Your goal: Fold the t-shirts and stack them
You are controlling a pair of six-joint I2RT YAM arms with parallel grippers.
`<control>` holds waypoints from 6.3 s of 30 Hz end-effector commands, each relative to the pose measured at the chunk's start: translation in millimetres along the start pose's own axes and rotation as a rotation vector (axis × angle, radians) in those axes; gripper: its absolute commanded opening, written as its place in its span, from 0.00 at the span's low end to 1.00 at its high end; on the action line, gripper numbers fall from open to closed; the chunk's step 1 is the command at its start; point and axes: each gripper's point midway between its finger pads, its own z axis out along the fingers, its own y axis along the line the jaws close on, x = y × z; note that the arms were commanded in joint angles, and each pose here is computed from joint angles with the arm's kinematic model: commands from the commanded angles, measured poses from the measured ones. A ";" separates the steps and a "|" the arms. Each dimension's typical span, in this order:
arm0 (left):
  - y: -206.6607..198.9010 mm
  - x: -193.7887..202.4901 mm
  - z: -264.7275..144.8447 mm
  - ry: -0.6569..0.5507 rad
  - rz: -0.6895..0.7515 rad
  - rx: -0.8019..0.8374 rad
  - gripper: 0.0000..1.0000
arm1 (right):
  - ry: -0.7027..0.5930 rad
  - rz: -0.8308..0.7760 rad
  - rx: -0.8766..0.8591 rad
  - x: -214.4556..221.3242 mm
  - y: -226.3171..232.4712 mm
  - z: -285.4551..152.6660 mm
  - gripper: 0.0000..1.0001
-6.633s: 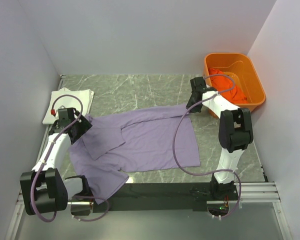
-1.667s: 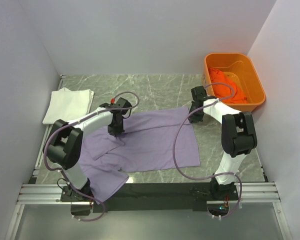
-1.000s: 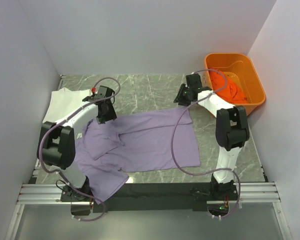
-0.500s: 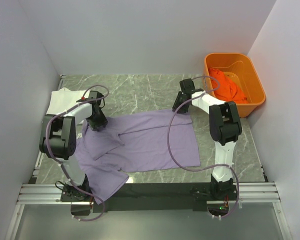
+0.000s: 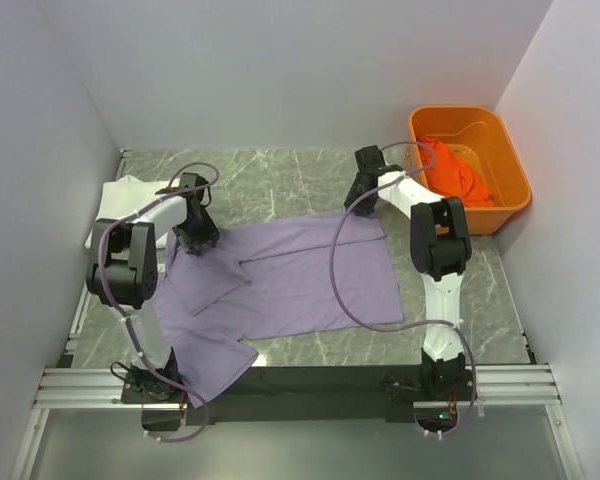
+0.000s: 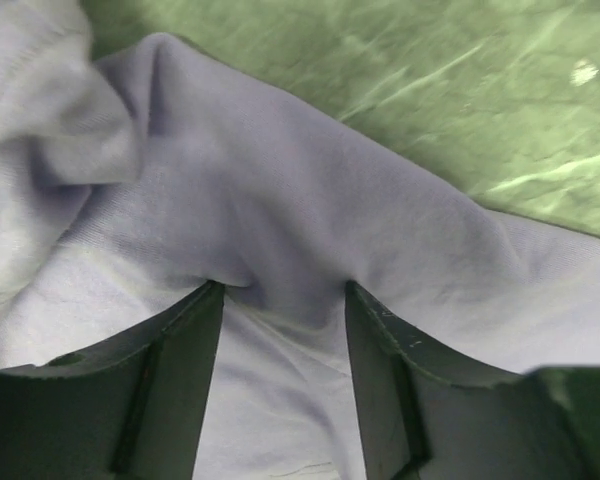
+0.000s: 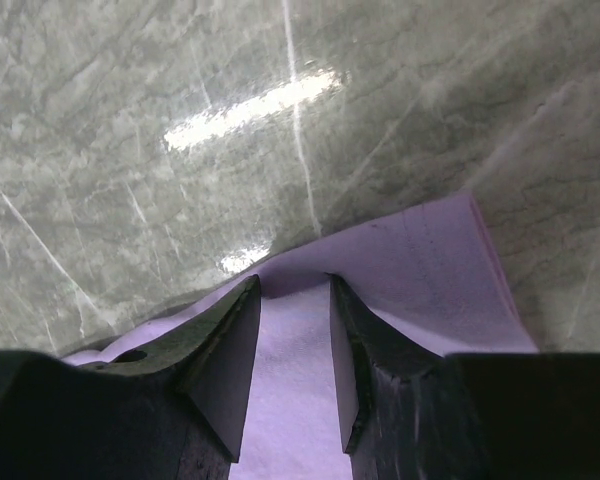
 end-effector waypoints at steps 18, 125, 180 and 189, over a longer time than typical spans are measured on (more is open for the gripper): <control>-4.6 -55.7 -112.1 -0.386 -0.022 0.204 0.86 | -0.030 -0.155 -0.397 66.2 117.3 -63.8 0.39; -53.2 -94.7 -39.9 -0.229 -0.055 0.076 0.39 | -0.058 -0.072 -0.111 7.8 5.0 -41.4 0.41; 78.8 26.6 -109.1 -0.208 -0.255 0.047 0.90 | -0.213 -0.099 -0.179 21.1 -27.2 -178.5 0.51; 107.8 62.1 -68.7 -0.168 -0.342 -0.058 0.66 | -0.135 -0.129 -0.134 104.9 -86.6 -175.7 0.50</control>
